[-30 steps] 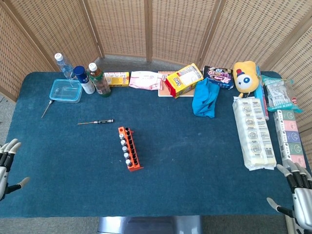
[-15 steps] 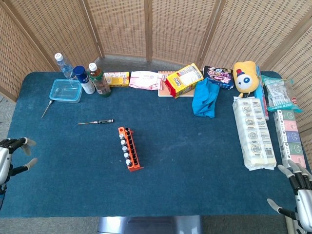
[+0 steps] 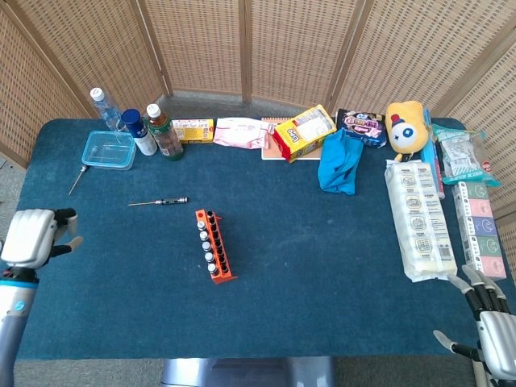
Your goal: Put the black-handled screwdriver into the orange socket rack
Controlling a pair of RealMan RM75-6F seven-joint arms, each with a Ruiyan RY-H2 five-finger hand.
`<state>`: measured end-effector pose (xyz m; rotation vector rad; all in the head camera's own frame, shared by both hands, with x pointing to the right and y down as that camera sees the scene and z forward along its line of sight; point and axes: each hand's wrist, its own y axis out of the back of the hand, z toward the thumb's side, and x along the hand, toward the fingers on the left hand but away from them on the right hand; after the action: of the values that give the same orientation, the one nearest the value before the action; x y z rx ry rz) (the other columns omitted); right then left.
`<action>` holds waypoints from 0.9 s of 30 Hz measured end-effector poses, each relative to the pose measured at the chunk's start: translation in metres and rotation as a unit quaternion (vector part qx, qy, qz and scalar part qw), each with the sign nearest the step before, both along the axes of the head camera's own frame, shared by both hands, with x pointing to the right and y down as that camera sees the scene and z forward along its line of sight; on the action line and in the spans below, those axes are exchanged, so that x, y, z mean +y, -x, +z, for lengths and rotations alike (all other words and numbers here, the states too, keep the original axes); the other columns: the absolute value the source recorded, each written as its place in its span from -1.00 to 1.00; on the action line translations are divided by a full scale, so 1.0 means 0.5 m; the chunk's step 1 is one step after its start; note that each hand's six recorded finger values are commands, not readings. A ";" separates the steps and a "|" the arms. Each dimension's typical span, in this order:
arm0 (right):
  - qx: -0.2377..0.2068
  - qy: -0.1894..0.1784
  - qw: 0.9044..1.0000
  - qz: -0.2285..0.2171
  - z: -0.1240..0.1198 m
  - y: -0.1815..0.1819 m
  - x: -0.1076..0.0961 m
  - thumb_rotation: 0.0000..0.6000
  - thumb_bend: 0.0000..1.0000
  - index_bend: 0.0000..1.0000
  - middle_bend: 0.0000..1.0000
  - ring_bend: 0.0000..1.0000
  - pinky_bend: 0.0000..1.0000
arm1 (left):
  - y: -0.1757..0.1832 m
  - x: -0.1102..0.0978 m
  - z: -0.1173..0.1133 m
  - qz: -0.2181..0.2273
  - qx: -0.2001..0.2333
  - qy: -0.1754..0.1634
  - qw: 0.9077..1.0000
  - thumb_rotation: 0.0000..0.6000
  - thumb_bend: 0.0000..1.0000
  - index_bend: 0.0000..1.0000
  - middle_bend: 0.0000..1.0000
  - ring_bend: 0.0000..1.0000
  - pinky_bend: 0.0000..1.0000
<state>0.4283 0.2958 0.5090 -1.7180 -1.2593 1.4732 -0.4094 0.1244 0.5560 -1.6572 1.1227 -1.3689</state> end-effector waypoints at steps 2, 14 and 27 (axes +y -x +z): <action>0.000 0.002 1.000 0.001 0.002 -0.002 -0.001 1.00 -1.00 -0.67 -0.88 -1.00 -1.00 | -0.006 -0.011 0.011 -0.005 -0.010 0.011 1.000 1.00 -0.68 -0.25 1.00 1.00 1.00; 0.001 0.013 1.000 0.009 0.014 -0.012 -0.003 1.00 -1.00 -0.67 -0.88 -1.00 -1.00 | -0.042 -0.062 0.075 -0.031 -0.023 0.069 0.997 1.00 -0.71 -0.74 1.00 1.00 1.00; 0.000 0.013 1.000 0.016 0.013 -0.021 -0.006 1.00 -1.00 -0.67 -0.88 -1.00 -1.00 | -0.124 -0.119 0.146 -0.037 0.004 0.102 0.994 1.00 -0.41 -0.44 1.00 1.00 1.00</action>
<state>0.4389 0.2929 0.5152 -1.7206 -1.2786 1.5143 -0.3474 0.0647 0.6290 -1.7806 1.0878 -1.5696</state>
